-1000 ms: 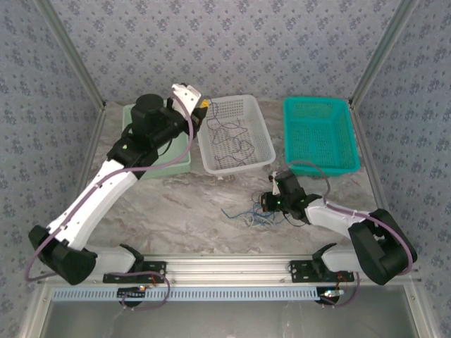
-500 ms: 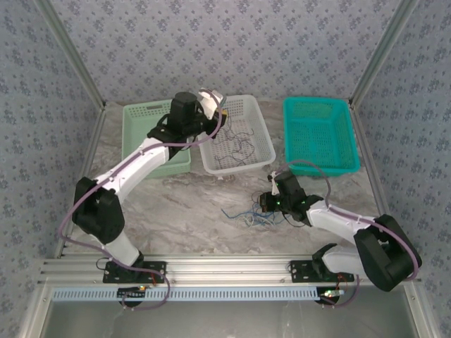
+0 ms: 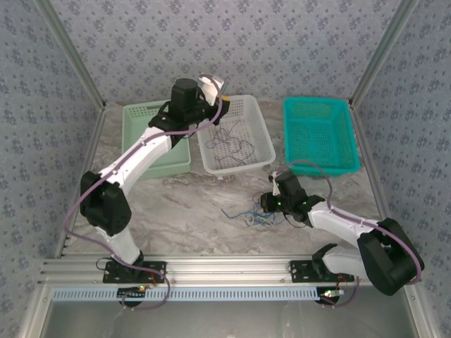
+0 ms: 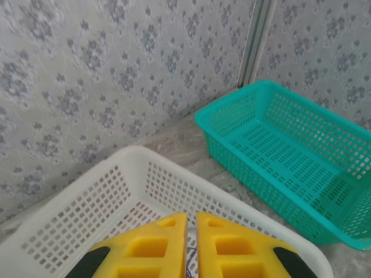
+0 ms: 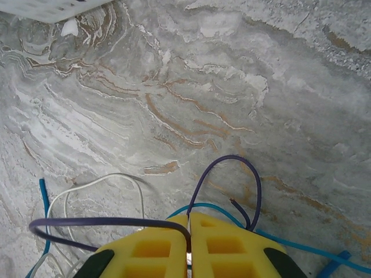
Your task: Untangle the cables
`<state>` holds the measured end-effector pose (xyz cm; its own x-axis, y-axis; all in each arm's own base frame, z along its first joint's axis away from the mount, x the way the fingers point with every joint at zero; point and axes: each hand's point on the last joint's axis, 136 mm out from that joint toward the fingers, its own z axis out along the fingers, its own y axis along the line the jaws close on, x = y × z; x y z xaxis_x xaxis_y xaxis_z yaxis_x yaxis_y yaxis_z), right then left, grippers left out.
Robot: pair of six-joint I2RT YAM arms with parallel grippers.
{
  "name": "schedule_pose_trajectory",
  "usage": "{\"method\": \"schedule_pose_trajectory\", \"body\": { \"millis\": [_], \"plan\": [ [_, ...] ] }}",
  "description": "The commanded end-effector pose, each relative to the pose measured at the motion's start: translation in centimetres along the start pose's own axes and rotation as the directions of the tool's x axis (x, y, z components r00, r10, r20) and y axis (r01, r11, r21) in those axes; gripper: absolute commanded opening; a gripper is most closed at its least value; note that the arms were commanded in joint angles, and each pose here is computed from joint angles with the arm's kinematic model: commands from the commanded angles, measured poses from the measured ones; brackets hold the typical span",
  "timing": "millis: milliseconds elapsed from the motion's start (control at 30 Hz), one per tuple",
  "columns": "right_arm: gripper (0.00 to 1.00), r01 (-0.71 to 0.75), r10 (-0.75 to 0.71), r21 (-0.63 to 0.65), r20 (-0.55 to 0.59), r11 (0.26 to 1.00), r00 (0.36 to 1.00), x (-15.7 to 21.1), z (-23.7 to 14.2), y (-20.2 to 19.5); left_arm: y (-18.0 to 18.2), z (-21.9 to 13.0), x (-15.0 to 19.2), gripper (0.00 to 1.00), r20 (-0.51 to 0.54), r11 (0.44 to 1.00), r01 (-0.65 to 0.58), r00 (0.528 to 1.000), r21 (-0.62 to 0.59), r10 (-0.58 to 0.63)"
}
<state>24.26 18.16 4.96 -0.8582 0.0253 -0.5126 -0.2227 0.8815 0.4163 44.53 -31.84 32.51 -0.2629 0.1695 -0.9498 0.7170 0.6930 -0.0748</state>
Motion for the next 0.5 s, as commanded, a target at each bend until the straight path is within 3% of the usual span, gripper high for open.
{"method": "schedule_pose_trajectory", "body": {
  "millis": [0, 100, 200, 333, 467],
  "plan": [
    [0.11, 0.008, -0.008, 0.005, 0.025, 1.000, 1.000, -1.0, -0.7, 0.5, 0.2, 1.9, 3.8, 0.13, -0.112, 0.998, 0.057, 0.992, 0.026, -0.054],
    [0.12, 0.012, -0.012, 0.004, 0.033, 1.000, 0.999, -1.3, -1.0, 0.6, 0.4, 2.6, 4.4, 0.14, -0.124, 0.998, 0.064, 0.990, 0.021, -0.061],
    [0.14, 0.017, -0.017, 0.002, 0.045, 1.000, 0.999, -1.5, -1.4, 0.7, 0.8, 2.9, 4.9, 0.30, -0.157, 0.997, 0.074, 0.985, 0.005, -0.072],
    [0.13, 0.025, -0.026, 0.012, 0.074, 1.000, 0.997, -2.0, -2.3, 0.7, 0.5, 2.3, 5.2, 0.60, -0.164, 0.996, 0.087, 0.983, 0.004, -0.086],
    [0.08, 0.044, -0.046, 0.019, 0.106, 0.999, 0.993, -2.9, -3.5, 1.0, -1.3, 0.9, 5.6, 0.70, -0.148, 0.998, 0.055, 0.988, 0.035, -0.049]
  ]
}}
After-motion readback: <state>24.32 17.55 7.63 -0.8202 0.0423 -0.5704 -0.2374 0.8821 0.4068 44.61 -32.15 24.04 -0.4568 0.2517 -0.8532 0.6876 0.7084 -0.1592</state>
